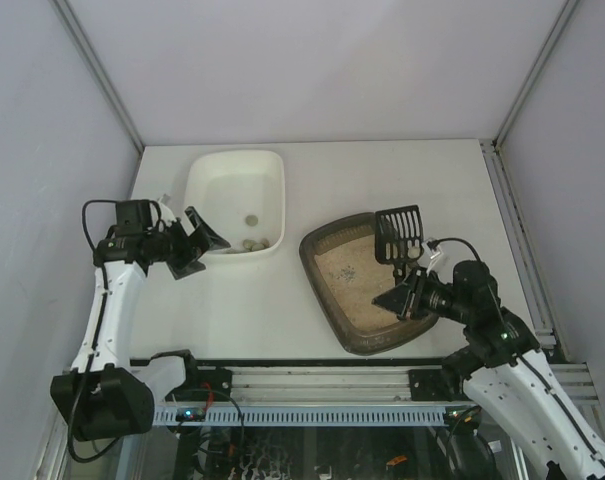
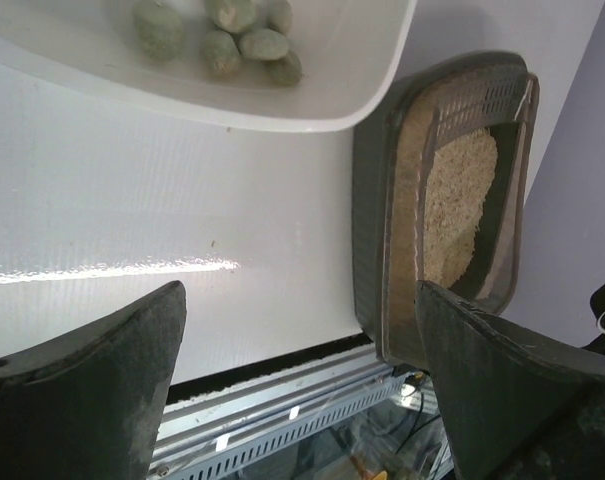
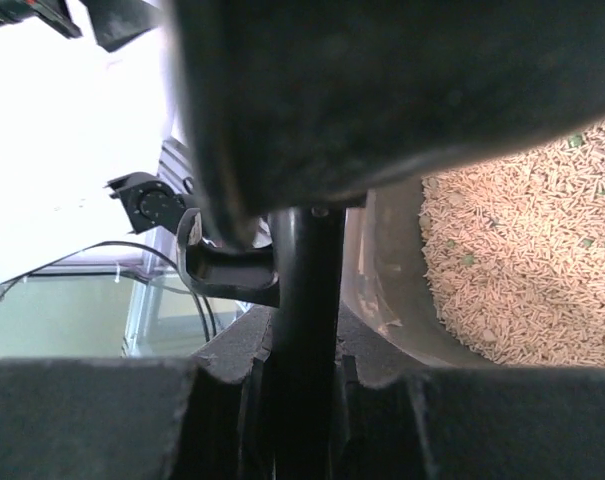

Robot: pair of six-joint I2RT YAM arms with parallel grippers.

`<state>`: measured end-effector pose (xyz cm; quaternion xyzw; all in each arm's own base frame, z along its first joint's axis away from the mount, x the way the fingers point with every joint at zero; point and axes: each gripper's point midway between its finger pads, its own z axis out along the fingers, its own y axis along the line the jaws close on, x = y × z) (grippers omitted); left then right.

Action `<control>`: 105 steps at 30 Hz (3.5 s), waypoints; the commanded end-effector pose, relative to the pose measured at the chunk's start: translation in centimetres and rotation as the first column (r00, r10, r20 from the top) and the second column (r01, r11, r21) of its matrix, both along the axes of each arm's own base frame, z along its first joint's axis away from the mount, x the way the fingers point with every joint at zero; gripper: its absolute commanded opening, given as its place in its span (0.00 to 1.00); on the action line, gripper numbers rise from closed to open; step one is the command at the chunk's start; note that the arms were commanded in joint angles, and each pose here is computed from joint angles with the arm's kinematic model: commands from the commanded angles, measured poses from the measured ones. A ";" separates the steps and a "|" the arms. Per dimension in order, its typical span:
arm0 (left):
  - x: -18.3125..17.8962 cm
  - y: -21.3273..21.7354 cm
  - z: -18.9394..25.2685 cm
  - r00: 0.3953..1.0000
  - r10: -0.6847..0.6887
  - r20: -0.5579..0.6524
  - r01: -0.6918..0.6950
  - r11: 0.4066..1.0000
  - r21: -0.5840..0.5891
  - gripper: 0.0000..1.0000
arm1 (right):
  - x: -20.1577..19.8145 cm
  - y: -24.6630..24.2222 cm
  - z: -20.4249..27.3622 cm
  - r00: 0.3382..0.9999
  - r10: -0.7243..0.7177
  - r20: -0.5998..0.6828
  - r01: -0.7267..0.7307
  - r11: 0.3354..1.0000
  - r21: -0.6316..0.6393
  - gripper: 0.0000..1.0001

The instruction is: Clean the litter box

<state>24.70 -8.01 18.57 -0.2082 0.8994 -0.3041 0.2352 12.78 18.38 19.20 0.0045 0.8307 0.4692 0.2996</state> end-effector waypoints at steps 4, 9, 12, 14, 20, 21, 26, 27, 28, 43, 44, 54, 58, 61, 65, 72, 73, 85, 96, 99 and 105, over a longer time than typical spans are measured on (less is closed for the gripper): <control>2.8 4.3 2.1 0.997 0.067 0.038 -0.069 0.996 0.053 1.00 | 3.5 2.5 3.4 0.990 0.099 0.102 -0.098 0.995 -0.013 0.00; 3.4 7.4 2.9 0.990 0.131 -0.061 -0.128 0.990 0.052 0.99 | 7.6 6.7 4.9 0.984 0.178 -0.006 -0.177 0.984 0.035 0.00; 3.8 8.8 3.3 0.984 0.173 -0.053 -0.169 0.984 0.062 0.99 | 10.1 10.0 5.2 0.972 0.231 -0.031 -0.232 0.972 -0.023 0.00; 3.8 9.7 3.5 0.980 0.195 -0.040 -0.191 0.977 0.092 0.99 | 11.5 12.4 5.0 0.963 0.265 -0.041 -0.267 0.962 -0.051 0.00; 3.3 11.3 3.3 0.973 0.229 -0.041 -0.224 0.969 0.102 0.98 | 16.4 19.2 5.1 0.938 0.339 -0.078 -0.339 0.941 0.017 0.00; 3.2 11.5 3.1 0.971 0.234 -0.047 -0.228 0.969 0.099 0.98 | 17.2 20.2 5.0 0.937 0.339 -0.083 -0.339 0.941 0.025 0.00; 2.4 13.0 2.2 0.958 0.280 -0.058 -0.272 0.956 0.109 0.97 | 20.7 24.5 4.1 0.942 0.332 -0.047 -0.335 0.927 -0.171 0.00; 2.2 13.3 2.1 0.955 0.290 -0.054 -0.282 0.952 0.117 0.98 | 21.6 26.0 4.3 0.941 0.339 -0.004 -0.329 0.912 -0.245 0.00; 2.1 13.6 2.0 0.952 0.302 -0.049 -0.294 0.948 0.126 0.98 | 22.0 26.5 3.4 0.940 0.341 0.008 -0.320 0.889 -0.328 0.00; 0.5 15.5 1.1 0.939 0.343 -0.023 -0.330 0.918 0.218 0.97 | 25.7 22.0 -3.7 0.887 0.375 0.269 0.155 0.307 -0.939 0.00; 0.4 15.5 1.0 0.939 0.344 -0.027 -0.330 0.919 0.215 0.97 | 25.8 21.9 -3.7 0.883 0.378 0.278 0.170 0.295 -0.940 0.00; 0.0 14.6 1.6 0.941 0.340 0.005 -0.334 0.922 0.195 0.97 | 24.8 22.3 0.2 0.876 0.337 0.344 0.185 0.424 -0.887 0.00; -0.4 13.2 2.0 0.942 0.335 0.023 -0.334 0.932 0.139 0.97 | 20.3 20.2 3.3 0.916 0.282 0.284 0.060 0.606 -0.793 0.00; -0.6 12.3 2.4 0.942 0.332 0.051 -0.335 0.937 0.098 0.98 | 15.8 15.5 3.8 0.951 0.251 0.181 -0.029 0.656 -0.754 0.00; -0.8 11.7 2.9 0.942 0.325 0.084 -0.332 0.939 0.087 1.00 | 11.5 9.4 2.7 0.986 0.162 0.045 -0.091 0.738 -0.668 0.00; -1.5 10.0 2.5 0.952 0.294 0.081 -0.300 0.952 0.063 1.00 | 7.8 1.4 -1.7 0.981 0.013 -0.193 -0.127 0.795 -0.593 0.00; -1.6 9.7 2.2 0.956 0.283 0.075 -0.289 0.953 0.090 1.00 | 7.4 1.2 -2.2 0.973 0.013 -0.228 -0.147 0.801 -0.580 0.00; -1.8 8.3 0.9 0.973 0.228 0.038 -0.231 0.962 0.146 1.00 | 2.7 1.0 -6.9 0.882 0.064 -0.467 -0.297 0.844 -0.445 0.00; -2.1 8.1 0.6 0.975 0.221 0.035 -0.224 0.965 0.139 1.00 | 2.1 1.0 -10.6 0.856 0.073 -0.511 -0.308 0.867 -0.392 0.00; -2.1 8.1 0.4 0.975 0.221 0.028 -0.223 0.965 0.141 1.00 | 2.2 1.5 -10.8 0.848 0.097 -0.521 -0.325 0.871 -0.368 0.02; -2.1 8.1 0.2 0.976 0.218 0.020 -0.219 0.965 0.142 1.00 | 2.5 1.3 -11.0 0.857 0.090 -0.507 -0.317 0.868 -0.382 0.18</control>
